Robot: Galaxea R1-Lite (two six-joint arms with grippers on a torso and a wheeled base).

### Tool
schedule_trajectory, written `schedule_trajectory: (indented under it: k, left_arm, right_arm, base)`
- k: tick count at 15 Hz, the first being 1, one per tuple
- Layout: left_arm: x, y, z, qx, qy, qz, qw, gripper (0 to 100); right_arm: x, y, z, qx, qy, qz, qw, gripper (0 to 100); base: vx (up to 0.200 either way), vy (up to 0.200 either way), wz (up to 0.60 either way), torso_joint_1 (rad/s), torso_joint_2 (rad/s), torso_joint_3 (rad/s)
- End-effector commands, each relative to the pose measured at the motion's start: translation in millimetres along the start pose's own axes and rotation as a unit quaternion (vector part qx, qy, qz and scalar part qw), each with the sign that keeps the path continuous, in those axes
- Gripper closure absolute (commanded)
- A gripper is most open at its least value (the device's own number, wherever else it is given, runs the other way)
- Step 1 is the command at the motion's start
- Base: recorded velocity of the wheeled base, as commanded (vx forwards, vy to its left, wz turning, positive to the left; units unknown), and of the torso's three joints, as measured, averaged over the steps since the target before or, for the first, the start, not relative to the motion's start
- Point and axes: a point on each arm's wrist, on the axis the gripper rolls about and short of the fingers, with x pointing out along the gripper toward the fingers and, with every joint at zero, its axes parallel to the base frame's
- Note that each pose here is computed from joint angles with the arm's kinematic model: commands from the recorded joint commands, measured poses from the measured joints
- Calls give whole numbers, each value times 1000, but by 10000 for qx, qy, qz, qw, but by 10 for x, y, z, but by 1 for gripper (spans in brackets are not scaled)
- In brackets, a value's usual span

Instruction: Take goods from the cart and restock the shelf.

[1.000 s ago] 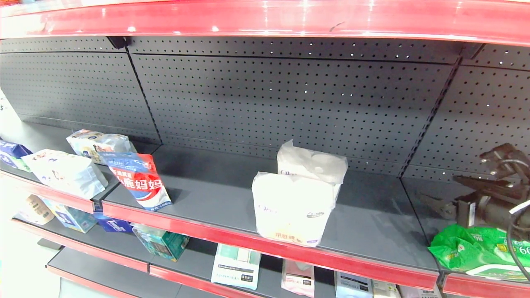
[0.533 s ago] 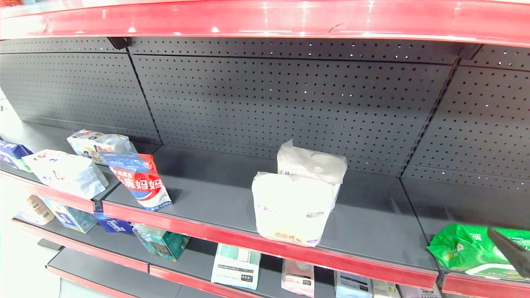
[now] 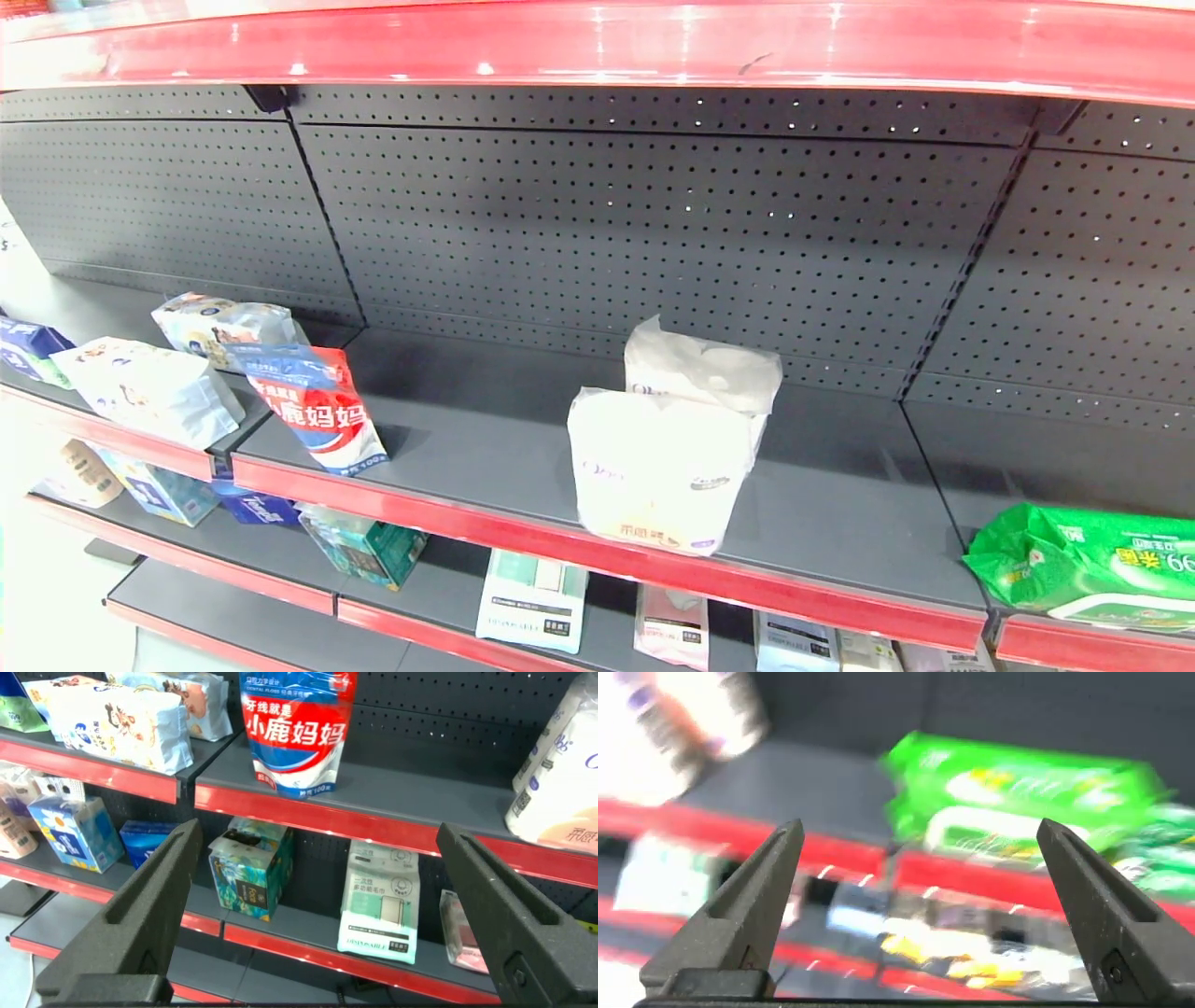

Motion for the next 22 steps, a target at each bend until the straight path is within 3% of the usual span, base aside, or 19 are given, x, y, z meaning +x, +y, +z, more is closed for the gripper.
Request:
schedule_trajectory:
  k: [1,5,9,12,13,15,16,22]
  left_arm:
    - [0,0,0,-2,1,4,10000,0]
    - [0,0,0,-2,1,4,10000,0]
    - [0,0,0,-2,1,4,10000,0]
    - [0,0,0,-2,1,4,10000,0]
    - [0,0,0,-2,1,4,10000,0]
    - [0,0,0,-2,1,4,10000,0]
    - [0,0,0,-2,1,4,10000,0]
    - [0,0,2,-2,-7,4,10000,0]
  right_arm:
    - [-30,-7,-36,-22,-178,296,9994,0]
    - [-107,-19,-73,192,-619,-202,9977,0]
    - [-99,-51,-91,439,-614,-946,9926,0]
    - [-100,-56,-92,423,-607,-1054,9917,0]
    - [-99,-53,-91,411,-609,-986,9924,0]
    - [-91,-6,-100,362,-639,31,9973,0]
    - [-58,5,-161,277,-578,190,9978,0]
    - [-59,-4,-152,348,-638,0,9974,0]
  base:
    - [0,0,0,0,0,0]
    - [0,0,0,0,0,0]
    - [0,0,0,0,0,0]
    - [0,0,0,0,0,0]
    - [0,0,0,0,0,0]
    - [0,0,0,0,0,0]
    - [0,0,0,0,0,0]
    - [0,0,0,0,0,0]
